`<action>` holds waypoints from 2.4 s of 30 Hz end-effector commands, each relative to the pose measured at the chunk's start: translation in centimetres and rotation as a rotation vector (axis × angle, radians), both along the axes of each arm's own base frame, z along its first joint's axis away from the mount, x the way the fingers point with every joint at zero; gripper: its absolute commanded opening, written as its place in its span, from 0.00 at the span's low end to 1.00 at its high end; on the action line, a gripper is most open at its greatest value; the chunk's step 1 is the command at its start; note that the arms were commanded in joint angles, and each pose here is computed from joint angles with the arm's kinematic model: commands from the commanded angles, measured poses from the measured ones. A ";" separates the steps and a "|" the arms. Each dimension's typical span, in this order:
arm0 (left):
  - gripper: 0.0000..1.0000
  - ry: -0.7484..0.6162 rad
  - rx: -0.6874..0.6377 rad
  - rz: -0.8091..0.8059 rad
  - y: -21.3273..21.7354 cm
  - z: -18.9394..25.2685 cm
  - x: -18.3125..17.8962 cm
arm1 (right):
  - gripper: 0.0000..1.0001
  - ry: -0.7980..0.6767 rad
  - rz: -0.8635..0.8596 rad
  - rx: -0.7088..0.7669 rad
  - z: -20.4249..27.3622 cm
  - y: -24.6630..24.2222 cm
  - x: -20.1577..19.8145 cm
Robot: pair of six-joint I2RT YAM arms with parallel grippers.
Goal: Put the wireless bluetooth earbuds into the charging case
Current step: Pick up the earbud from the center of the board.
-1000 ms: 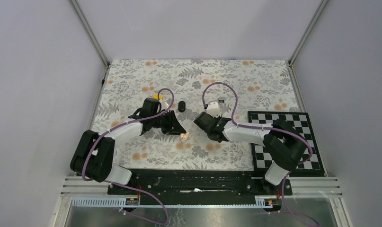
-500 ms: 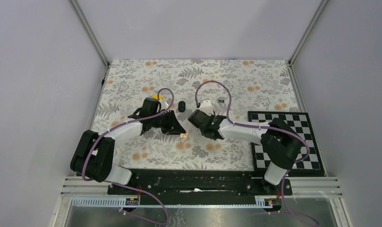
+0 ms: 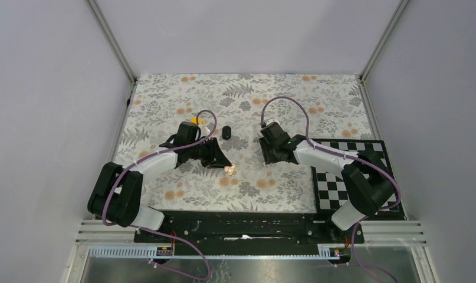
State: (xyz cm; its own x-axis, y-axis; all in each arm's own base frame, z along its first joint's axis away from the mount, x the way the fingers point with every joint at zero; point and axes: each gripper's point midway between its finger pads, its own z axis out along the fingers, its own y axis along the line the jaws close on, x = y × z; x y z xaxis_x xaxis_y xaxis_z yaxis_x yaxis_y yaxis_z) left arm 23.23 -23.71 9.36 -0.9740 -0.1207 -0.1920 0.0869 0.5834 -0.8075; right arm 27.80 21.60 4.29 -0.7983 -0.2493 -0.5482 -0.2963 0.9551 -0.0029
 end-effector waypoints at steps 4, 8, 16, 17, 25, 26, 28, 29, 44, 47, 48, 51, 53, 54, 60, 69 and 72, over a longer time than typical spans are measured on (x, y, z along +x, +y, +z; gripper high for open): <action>0.00 -0.089 -0.034 0.004 -0.3 2.5 1.2 | 0.50 0.113 0.243 0.117 0.4 2.8 -0.5; 0.00 -0.096 -0.035 0.009 -0.3 2.7 1.2 | 0.49 0.130 0.254 0.094 -0.7 3.0 0.0; 0.00 -0.093 -0.034 0.011 -0.2 2.7 1.1 | 0.41 0.137 0.248 0.036 -2.2 2.6 0.8; 0.00 -0.094 -0.033 0.011 -0.2 2.7 1.1 | 0.40 0.143 0.247 0.034 -2.4 2.5 0.7; 0.00 -0.093 -0.034 0.010 -0.3 2.7 1.2 | 0.37 0.173 0.243 0.003 -3.6 1.9 0.1; 0.00 -0.093 -0.034 0.010 -0.3 2.7 1.3 | 0.35 0.175 0.246 0.001 -3.6 1.9 0.0; 0.00 -0.094 -0.035 0.009 -0.3 2.7 1.3 | 0.34 0.163 0.242 -0.039 -3.7 1.4 0.0; 0.00 -0.094 -0.035 0.009 -0.3 2.8 1.3 | 0.34 0.159 0.246 -0.052 -3.6 1.4 0.0; 0.00 -0.091 -0.040 0.007 -0.4 2.9 1.3 | 0.37 0.128 0.296 -0.155 -3.8 1.3 -0.7; 0.00 -0.090 -0.040 0.006 -0.4 2.9 1.3 | 0.36 0.127 0.293 -0.161 -3.9 1.2 -0.7; 0.00 -0.089 -0.042 0.006 -0.4 2.9 1.3 | 0.35 0.126 0.286 -0.162 -3.9 1.2 -0.5; 0.00 -0.092 -0.043 0.006 -0.4 3.0 1.3 | 0.34 0.128 0.280 -0.166 -4.1 1.2 -0.5; 0.00 -0.093 -0.044 0.007 -0.4 3.1 1.3 | 0.34 0.132 0.279 -0.167 -4.3 1.3 -0.4; 0.00 -0.091 -0.044 0.006 -0.4 3.0 1.3 | 0.35 0.135 0.278 -0.169 -4.4 1.2 -0.4; 0.00 -0.089 -0.043 0.005 -0.4 2.9 1.3 | 0.36 0.143 0.289 -0.179 -4.7 1.4 -0.4; 0.00 -0.091 -0.043 0.001 -0.4 2.9 1.2 | 0.33 0.144 0.285 -0.206 -4.9 1.0 -0.7; 0.00 -0.090 -0.043 -0.001 -0.4 2.8 1.1 | 0.37 0.142 0.292 -0.211 -4.6 0.8 -1.0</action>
State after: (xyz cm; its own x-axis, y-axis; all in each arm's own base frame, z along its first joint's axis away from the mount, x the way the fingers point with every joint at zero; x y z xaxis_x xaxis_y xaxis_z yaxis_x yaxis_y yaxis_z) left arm 23.19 -23.68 10.08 -0.9702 -0.1264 -0.2067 0.0972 0.5784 -0.8099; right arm 28.17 23.97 0.89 -0.7303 -0.5327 -0.4276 -0.5551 0.8276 -0.0829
